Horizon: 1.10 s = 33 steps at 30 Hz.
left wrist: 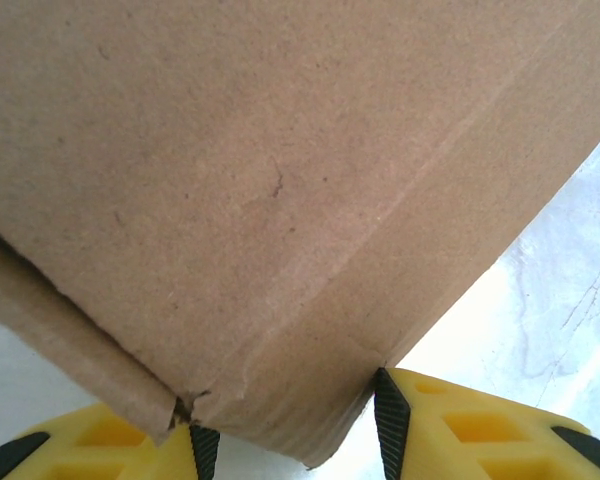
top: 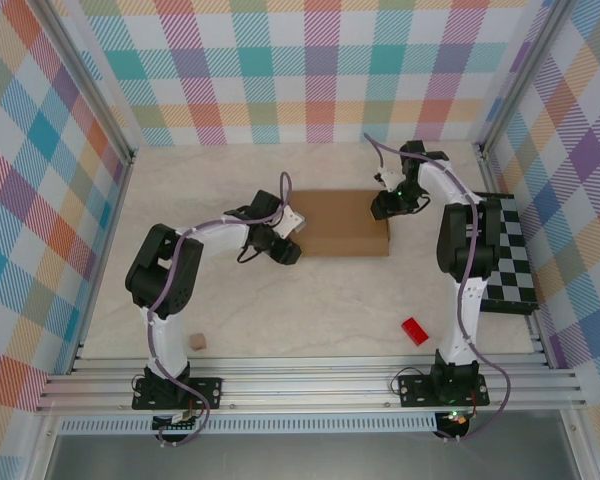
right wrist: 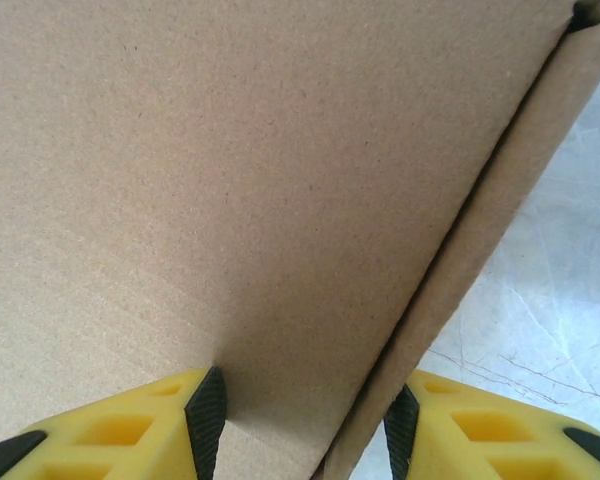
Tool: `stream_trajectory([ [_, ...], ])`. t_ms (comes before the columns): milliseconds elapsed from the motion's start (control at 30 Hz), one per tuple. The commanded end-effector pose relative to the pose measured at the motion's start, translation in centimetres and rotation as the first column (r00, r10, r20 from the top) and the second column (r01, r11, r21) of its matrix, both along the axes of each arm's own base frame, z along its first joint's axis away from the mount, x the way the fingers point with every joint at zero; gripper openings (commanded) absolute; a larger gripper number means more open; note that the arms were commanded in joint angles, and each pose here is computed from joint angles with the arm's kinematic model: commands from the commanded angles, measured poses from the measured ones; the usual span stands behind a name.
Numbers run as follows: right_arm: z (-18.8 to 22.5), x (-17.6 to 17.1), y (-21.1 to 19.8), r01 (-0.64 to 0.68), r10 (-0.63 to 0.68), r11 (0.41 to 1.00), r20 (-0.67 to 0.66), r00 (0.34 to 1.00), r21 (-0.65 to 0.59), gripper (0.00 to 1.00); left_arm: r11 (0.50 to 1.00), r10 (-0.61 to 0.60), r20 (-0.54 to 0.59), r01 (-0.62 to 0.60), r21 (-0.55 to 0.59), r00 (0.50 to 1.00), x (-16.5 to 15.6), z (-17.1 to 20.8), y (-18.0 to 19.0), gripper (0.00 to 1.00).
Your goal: Fold the paper box
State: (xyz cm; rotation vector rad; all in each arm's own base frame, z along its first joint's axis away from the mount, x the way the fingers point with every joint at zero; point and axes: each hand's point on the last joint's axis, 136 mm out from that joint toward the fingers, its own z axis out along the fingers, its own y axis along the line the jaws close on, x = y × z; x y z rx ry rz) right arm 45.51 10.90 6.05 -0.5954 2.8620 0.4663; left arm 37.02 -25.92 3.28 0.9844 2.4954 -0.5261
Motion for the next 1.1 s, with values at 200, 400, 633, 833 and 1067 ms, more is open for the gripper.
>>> stream_trajectory([
  [200,-4.4,-2.7,0.4,-0.087,0.082,0.996,-0.126,0.989,-0.035,0.47,0.983,0.175,0.176,-0.181,0.024,0.969,2.1,2.4,1.2,0.65],
  [400,-4.3,-2.8,0.5,-0.100,0.096,0.995,-0.119,0.988,-0.023,0.47,0.979,0.164,-0.005,-0.163,-0.124,0.986,2.8,2.7,1.6,0.82],
  [633,-3.8,-2.9,1.2,-0.116,0.118,0.993,-0.105,0.988,0.020,0.47,0.982,-0.051,-0.069,0.037,-0.184,0.996,1.4,3.1,-1.1,0.84],
  [833,-3.8,-3.0,1.2,-0.120,0.122,0.993,-0.104,0.987,0.023,0.47,0.983,-0.123,-0.032,0.117,-0.140,0.992,0.5,3.1,-2.3,0.85],
  [1067,-3.3,-2.6,1.0,-0.130,0.132,0.991,-0.092,0.987,0.028,0.47,0.992,-0.120,-0.068,0.122,0.026,0.990,-2.7,1.5,-1.7,0.86],
])
